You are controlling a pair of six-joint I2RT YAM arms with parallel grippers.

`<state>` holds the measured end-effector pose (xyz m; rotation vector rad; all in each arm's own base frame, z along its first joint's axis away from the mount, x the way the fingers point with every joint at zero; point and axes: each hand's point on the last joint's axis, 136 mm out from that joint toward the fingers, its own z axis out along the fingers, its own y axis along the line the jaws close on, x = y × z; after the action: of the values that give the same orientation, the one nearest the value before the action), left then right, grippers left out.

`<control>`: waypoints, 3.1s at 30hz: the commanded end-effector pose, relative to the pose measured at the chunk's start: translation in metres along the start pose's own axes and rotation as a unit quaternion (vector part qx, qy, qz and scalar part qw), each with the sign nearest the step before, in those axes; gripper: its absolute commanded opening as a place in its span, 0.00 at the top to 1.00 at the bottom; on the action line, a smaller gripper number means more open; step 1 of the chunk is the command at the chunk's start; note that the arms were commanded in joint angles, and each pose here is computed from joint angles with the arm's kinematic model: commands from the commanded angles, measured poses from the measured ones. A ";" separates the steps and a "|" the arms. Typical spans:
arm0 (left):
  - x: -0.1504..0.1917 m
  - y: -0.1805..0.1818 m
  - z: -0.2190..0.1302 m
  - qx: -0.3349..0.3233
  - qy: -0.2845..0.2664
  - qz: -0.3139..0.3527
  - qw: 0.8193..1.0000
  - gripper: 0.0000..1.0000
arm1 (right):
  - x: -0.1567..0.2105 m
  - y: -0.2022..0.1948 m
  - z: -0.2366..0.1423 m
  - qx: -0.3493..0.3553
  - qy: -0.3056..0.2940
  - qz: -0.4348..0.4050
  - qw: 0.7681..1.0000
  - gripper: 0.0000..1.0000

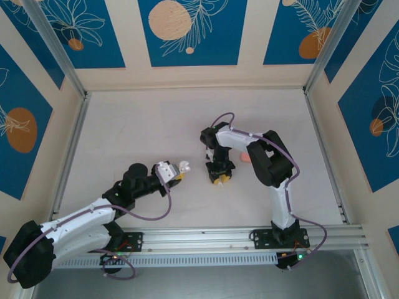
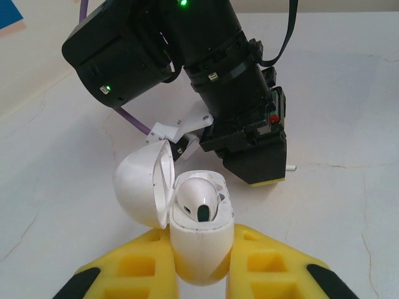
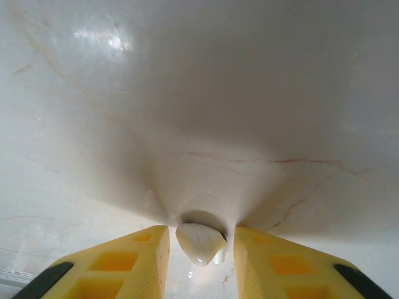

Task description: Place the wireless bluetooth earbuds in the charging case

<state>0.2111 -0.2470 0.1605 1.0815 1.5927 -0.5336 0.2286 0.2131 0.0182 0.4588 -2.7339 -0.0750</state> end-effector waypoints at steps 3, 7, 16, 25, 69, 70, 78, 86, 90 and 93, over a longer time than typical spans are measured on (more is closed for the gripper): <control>0.000 -0.002 -0.002 -0.001 -0.002 -0.006 1.000 0.83 | 0.004 -0.003 0.007 0.017 0.016 0.005 1.000 0.72; 0.001 -0.002 -0.002 -0.002 -0.001 -0.006 1.000 0.83 | 0.002 -0.003 0.007 0.014 0.008 0.006 1.000 0.76; 0.009 -0.004 0.006 0.003 0.001 -0.012 1.000 0.83 | -0.007 0.001 -0.004 -0.006 -0.062 0.016 0.998 0.79; 0.017 -0.007 0.027 0.017 -0.008 -0.028 0.999 0.83 | -0.018 0.013 -0.048 -0.084 -0.196 0.025 0.977 0.81; -0.016 0.008 0.052 -0.003 -0.083 -0.088 0.993 0.83 | 0.002 0.092 -0.159 -0.287 -0.430 -0.105 0.850 0.81; -0.016 0.008 0.052 -0.004 -0.082 -0.090 0.993 0.83 | 0.003 0.093 -0.161 -0.288 -0.432 -0.107 0.848 0.81; -0.024 0.011 0.051 -0.008 -0.098 -0.096 0.991 0.83 | 0.006 0.096 -0.160 -0.295 -0.432 -0.117 0.844 0.81; -0.033 0.013 0.048 -0.011 -0.116 -0.100 0.988 0.83 | 0.008 0.099 -0.159 -0.299 -0.433 -0.127 0.841 0.81; -0.038 0.014 0.046 -0.011 -0.124 -0.103 0.987 0.83 | 0.008 0.101 -0.157 -0.301 -0.433 -0.129 0.840 0.81; -0.042 0.014 0.044 -0.011 -0.130 -0.103 0.986 0.83 | 0.009 0.102 -0.156 -0.305 -0.433 -0.137 0.837 0.81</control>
<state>0.2444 -0.2838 0.1504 0.8467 1.5937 -0.7295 0.2572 0.3052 0.1744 0.6852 -3.2114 -1.4679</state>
